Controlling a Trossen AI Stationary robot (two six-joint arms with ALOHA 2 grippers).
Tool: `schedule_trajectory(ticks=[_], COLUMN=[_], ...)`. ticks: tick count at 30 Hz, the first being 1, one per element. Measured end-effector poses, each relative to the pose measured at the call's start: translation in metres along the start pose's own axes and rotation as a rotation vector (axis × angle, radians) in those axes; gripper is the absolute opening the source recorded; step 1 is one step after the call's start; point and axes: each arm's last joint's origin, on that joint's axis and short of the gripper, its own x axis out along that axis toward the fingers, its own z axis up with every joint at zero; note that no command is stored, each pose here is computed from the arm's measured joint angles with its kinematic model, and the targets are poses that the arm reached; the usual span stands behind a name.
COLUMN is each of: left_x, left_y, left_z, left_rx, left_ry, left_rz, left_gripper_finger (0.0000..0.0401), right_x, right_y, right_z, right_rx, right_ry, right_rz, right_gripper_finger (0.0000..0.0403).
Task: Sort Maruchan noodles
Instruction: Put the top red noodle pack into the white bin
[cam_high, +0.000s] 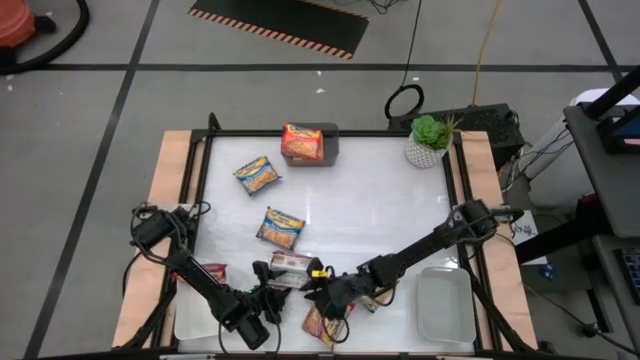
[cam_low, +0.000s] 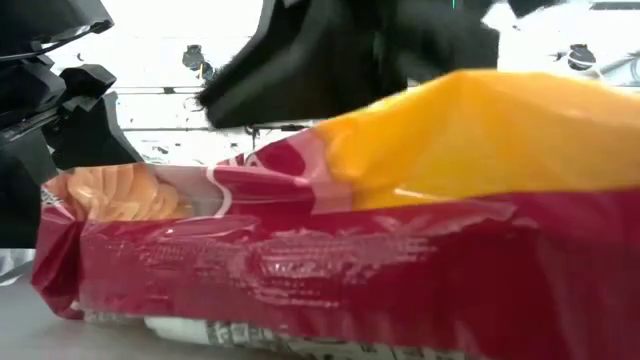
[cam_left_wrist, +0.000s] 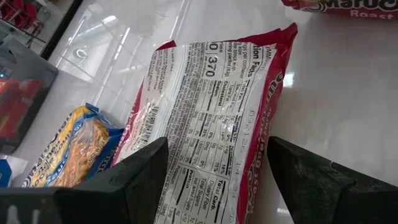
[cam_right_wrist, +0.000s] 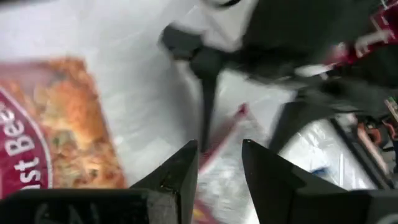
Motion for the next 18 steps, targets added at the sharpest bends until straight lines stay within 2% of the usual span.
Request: schedule_trajectory(ticks=[4,7,14,18], left_x=[0.001,0.002,0.002,0.002], left_y=[0.001,0.001,0.001,0.001], left_z=[0.000,0.001,0.001,0.000], left_rx=[-0.001,-0.003,-0.001,-0.001], left_ry=[0.002,0.003,0.004,0.004], left_rz=[0.003,0.005,0.005,0.005], left_gripper_finger=[0.0278,0.0278,0.0278,0.0278], right_x=[-0.007,-0.001,0.017,0.029], right_y=[-0.012,-0.006,0.011,0.015], right_z=[-0.004,-0.015,-0.029,-0.032], right_rx=[0.026,0.020,-0.029,-0.084], right_ry=[0.062,0.120,0.155,0.131], right_rz=[0.016,0.047,0.075,0.013], right_gripper_finger=[0.0118,0.0118,0.0118,0.0118])
